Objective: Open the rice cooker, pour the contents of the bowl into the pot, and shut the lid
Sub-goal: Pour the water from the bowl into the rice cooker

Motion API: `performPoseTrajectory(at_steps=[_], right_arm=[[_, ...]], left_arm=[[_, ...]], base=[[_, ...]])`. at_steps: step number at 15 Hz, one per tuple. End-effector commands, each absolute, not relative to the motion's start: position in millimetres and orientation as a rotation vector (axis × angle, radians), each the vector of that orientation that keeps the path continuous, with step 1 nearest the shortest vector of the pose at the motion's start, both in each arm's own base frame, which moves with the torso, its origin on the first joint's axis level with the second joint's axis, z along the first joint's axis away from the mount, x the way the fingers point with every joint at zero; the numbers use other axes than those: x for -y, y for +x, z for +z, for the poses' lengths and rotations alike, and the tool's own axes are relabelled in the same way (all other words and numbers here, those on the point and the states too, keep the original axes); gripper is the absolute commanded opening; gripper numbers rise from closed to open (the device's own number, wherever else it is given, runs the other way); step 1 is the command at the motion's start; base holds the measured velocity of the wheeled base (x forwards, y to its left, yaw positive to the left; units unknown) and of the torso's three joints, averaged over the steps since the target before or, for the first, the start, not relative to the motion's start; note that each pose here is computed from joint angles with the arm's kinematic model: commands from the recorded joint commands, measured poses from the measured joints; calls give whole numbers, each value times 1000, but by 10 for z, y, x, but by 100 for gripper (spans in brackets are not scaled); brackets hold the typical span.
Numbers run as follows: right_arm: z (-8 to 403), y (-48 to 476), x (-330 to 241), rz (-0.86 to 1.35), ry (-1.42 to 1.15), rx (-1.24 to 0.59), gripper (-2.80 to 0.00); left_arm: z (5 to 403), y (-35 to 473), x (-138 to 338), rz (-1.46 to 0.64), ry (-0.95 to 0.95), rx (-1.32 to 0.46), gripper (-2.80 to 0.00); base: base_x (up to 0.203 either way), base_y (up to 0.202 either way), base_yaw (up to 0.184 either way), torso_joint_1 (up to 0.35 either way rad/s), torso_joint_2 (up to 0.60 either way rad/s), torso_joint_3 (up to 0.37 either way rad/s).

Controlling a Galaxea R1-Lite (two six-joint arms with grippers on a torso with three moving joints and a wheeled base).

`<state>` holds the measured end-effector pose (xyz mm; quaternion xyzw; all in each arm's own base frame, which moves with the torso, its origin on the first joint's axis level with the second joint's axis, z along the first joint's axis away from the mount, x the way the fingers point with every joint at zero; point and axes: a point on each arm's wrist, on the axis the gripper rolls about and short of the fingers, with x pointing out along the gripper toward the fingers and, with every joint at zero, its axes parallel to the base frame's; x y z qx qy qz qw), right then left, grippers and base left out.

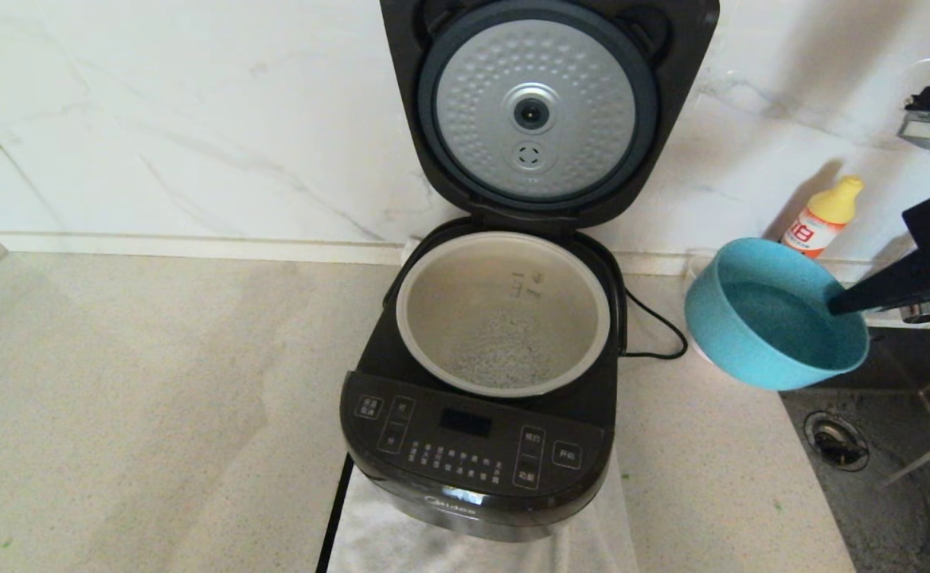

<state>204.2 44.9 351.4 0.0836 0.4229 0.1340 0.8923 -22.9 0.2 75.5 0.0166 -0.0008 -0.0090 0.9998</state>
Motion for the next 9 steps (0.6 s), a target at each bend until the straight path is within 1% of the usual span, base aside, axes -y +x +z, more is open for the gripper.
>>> performPoseTrajectory(at_steps=[1, 5, 9], right_arm=[[3476, 2171, -640, 303, 129, -891, -280], [3420, 2255, -960, 308, 72, -873, -280], [3435, 2224, -1190, 338, 55, -827, -280]], left_arm=[[751, -227, -1, -18, 34, -1, -280], [751, -227, -1, -18, 34, -1, -280], [751, -227, -1, -18, 34, -1, -280]], base=[[0, 0, 0, 0, 0, 0], [0, 0, 0, 0, 0, 0], [0, 0, 0, 0, 0, 0]])
